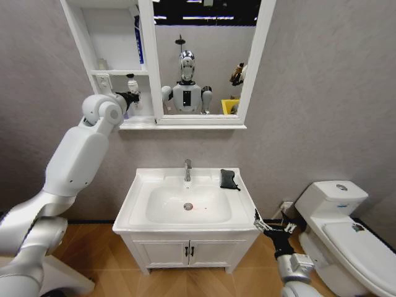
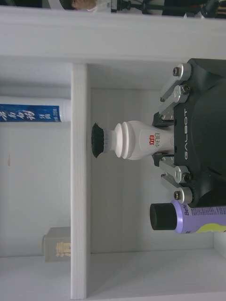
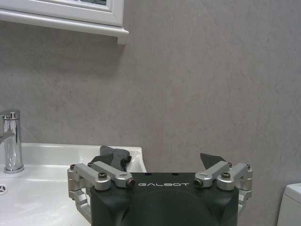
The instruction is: Move facial cleanser and shampoo from washbasin to cabinet, then wipe washbasin with towel.
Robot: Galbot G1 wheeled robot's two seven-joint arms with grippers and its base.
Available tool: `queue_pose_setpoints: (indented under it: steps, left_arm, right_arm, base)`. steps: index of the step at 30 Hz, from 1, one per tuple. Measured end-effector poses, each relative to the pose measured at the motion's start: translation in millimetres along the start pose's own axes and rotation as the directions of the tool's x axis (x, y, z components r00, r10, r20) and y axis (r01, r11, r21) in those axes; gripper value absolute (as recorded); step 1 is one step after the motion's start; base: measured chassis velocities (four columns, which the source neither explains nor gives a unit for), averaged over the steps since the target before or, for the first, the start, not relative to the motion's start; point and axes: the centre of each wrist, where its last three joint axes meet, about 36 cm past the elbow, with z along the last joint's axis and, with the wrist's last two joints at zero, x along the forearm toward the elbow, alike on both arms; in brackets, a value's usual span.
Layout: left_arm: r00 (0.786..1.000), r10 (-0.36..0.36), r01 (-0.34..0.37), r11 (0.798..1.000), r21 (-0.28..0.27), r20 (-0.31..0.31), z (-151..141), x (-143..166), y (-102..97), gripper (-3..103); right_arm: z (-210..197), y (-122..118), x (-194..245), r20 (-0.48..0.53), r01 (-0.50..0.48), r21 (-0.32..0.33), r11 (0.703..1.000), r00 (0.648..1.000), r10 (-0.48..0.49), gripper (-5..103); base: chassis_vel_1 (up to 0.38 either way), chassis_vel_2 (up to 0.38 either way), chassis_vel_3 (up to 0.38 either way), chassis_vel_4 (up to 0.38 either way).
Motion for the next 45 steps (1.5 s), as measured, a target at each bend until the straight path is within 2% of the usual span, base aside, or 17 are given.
queue_pose_setpoints:
  steps: [2, 8, 18, 19, 22, 23, 24, 25, 27, 28, 29, 31, 32, 34, 35, 40, 45]
  left_arm:
    - [0.999, -0.035, 0.035, 0.999, -0.02, -0.006, 9, -16, 6.1, 28]
    - [0.997, -0.067, 0.067, 0.998, -0.011, -0.048, 28, -41, 6.8, 28]
    - [0.997, -0.058, 0.057, 0.998, -0.007, -0.048, 30, -45, 1.7, 28]
    - [0.997, -0.055, 0.054, 0.999, -0.006, -0.048, 31, -44, 1.4, 25]
    - [0.997, -0.048, 0.048, 0.999, -0.006, -0.052, 31, -43, 0.4, 28]
    - [0.997, -0.046, 0.046, 0.999, -0.004, -0.055, 31, -43, 0.6, 33]
    - [0.997, -0.046, 0.046, 0.999, -0.004, -0.055, 31, -43, 0.6, 33]
    - [0.997, -0.045, 0.045, 0.999, 0.0, -0.057, 30, -43, 1.0, 44]
    - [0.997, -0.044, 0.045, 0.999, 0.001, -0.059, 30, -43, 1.3, 44]
    - [0.997, -0.045, 0.045, 0.999, 0.002, -0.06, 29, -43, 1.5, 55]
    - [0.997, -0.045, 0.045, 0.999, 0.002, -0.06, 29, -43, 1.5, 55]
    - [0.997, -0.043, 0.044, 0.999, 0.002, -0.058, 29, -42, 1.7, 66]
    - [0.997, -0.043, 0.044, 0.999, 0.002, -0.058, 29, -42, 1.7, 66]
    - [0.998, -0.044, 0.044, 0.999, 0.0, -0.054, 28, -41, 2.5, 77]
    - [0.998, -0.044, 0.044, 0.999, 0.0, -0.054, 28, -41, 2.5, 77]
    - [0.999, -0.037, 0.037, 0.999, -0.001, -0.025, 26, -29, 3.7, 97]
    - [0.999, -0.028, 0.028, 1.0, -0.008, 0.019, 20, -9, 2.6, 100]
  right_arm:
    - [0, -2, 0, 0.001, -0.003, 0.0, 1.0, 1.0, 0.003, 100]
    - [6, -4, 1, -0.005, -0.006, 0.005, 1.0, 1.0, 0.006, 100]
    - [7, -5, 1, -0.005, -0.009, 0.008, 1.0, 1.0, 0.009, 100]
    - [7, -6, 1, -0.007, -0.008, 0.01, 1.0, 1.0, 0.009, 100]
    - [7, -6, 1, -0.007, -0.007, 0.012, 1.0, 1.0, 0.007, 100]
    - [7, -6, 1, -0.007, -0.007, 0.013, 1.0, 1.0, 0.007, 100]
    - [7, -6, 1, -0.007, -0.007, 0.013, 1.0, 1.0, 0.007, 100]
    - [7, -6, 1, -0.005, -0.006, 0.014, 1.0, 1.0, 0.006, 100]
    - [6, -6, 0, -0.004, -0.006, 0.015, 1.0, 1.0, 0.006, 100]
    - [6, -5, 0, -0.003, -0.005, 0.016, 1.0, 1.0, 0.005, 100]
    - [6, -5, 0, -0.003, -0.005, 0.016, 1.0, 1.0, 0.005, 100]
    - [5, -5, 0, -0.002, -0.004, 0.017, 1.0, 1.0, 0.004, 100]
    - [5, -5, 0, -0.002, -0.004, 0.017, 1.0, 1.0, 0.004, 100]
    - [5, -4, -1, -0.002, -0.003, 0.019, 1.0, 1.0, 0.003, 100]
    - [5, -4, -1, -0.002, -0.003, 0.019, 1.0, 1.0, 0.003, 100]
    - [4, -4, -1, 0.001, -0.002, 0.02, 1.0, 1.0, 0.002, 100]
    - [3, -4, 0, 0.001, -0.003, 0.019, 1.0, 1.0, 0.003, 100]
  base:
    - [0.0, 0.0, 0.0, 0.0]
    - [0.0, 0.0, 0.0, 0.0]
    - [0.0, 0.0, 0.0, 0.0]
    - [0.0, 0.0, 0.0, 0.0]
    - [0.0, 0.0, 0.0, 0.0]
    - [0.0, 0.0, 0.0, 0.0]
    - [0.0, 0.0, 0.0, 0.0]
    - [0.0, 0.0, 0.0, 0.0]
    - [0.0, 0.0, 0.0, 0.0]
    - [0.0, 0.0, 0.0, 0.0]
    - [0.0, 0.0, 0.0, 0.0]
    - [0.0, 0.0, 0.0, 0.0]
    - [0.0, 0.0, 0.0, 0.0]
    - [0.0, 0.0, 0.0, 0.0]
    - [0.0, 0.0, 0.0, 0.0]
    - [0.0, 0.0, 0.0, 0.0]
    - [0.0, 0.0, 0.0, 0.0]
